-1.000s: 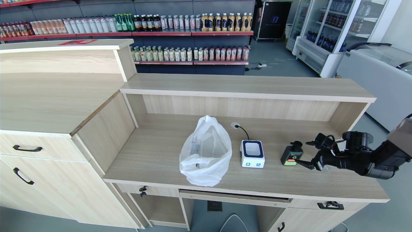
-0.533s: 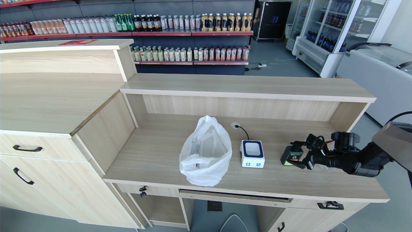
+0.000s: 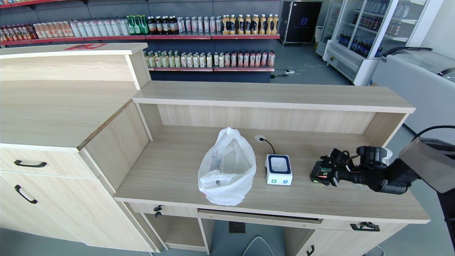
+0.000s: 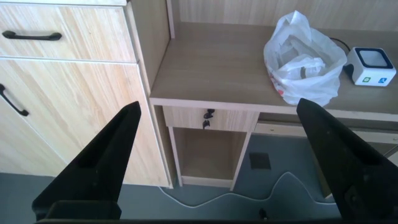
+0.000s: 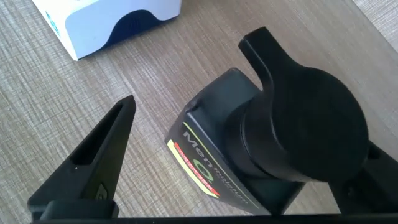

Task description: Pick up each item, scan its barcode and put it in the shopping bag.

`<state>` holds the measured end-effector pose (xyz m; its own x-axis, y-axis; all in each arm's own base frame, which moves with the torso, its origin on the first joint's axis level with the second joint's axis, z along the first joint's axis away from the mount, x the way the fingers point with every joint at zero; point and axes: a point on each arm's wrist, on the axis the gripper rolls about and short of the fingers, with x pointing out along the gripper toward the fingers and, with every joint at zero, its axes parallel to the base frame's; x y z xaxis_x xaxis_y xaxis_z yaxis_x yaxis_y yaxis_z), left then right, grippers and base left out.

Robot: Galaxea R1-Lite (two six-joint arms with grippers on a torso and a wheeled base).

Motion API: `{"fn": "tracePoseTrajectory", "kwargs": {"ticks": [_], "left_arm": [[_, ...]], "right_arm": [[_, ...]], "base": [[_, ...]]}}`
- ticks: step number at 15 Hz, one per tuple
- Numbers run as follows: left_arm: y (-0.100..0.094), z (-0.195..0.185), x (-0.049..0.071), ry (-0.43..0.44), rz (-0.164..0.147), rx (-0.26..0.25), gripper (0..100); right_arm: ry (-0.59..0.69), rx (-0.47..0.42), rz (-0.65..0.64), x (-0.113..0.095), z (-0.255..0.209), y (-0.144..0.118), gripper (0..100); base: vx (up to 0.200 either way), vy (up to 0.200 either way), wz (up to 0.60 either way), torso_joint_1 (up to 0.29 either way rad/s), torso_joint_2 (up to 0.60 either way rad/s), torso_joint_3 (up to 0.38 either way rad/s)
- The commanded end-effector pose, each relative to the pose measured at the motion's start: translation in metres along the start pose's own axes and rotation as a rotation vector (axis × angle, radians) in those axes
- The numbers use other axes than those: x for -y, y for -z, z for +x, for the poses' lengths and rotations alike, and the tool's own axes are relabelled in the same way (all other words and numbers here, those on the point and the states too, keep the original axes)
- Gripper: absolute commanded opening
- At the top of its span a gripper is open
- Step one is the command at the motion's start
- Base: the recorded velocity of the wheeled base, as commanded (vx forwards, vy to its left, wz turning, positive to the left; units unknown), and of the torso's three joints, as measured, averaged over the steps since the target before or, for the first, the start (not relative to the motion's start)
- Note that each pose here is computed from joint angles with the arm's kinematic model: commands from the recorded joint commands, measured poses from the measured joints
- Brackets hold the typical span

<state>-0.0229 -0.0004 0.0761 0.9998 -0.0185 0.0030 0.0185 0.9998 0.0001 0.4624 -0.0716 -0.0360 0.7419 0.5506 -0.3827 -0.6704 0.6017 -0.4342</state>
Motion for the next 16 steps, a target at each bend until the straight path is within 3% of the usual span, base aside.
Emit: {"fn": "tracePoseTrajectory", "kwargs": {"ticks": [1,6,7,12,16], "left_arm": [[0.000,0.000,0.000,0.000,0.000,0.000,100],[0.000,0.000,0.000,0.001,0.000,0.000,100],[0.000,0.000,0.000,0.000,0.000,0.000,100],[0.000,0.000,0.000,0.001,0.000,0.000,100],[0.000,0.000,0.000,0.000,0.000,0.000,100]], "right_arm": [[-0.013,0.004,-0.002,-0.004,0.008,0.002,100],[-0.029,0.014,-0.013,-0.009,0.022,0.003,100],[-0.030,0.016,-0.019,-0.010,0.024,0.003,0],[-0.004,0.037,-0.047,0.001,0.015,-0.012,0],[0.047,0.063,-0.085,0.017,-0.018,-0.051,0]], "base": [[0.000,0.000,0.00,0.000,0.00,0.000],[0.000,0.000,0.00,0.000,0.00,0.000],[0.000,0.000,0.00,0.000,0.00,0.000],[0.000,0.000,0.00,0.000,0.00,0.000],[0.000,0.000,0.00,0.000,0.00,0.000]]}}
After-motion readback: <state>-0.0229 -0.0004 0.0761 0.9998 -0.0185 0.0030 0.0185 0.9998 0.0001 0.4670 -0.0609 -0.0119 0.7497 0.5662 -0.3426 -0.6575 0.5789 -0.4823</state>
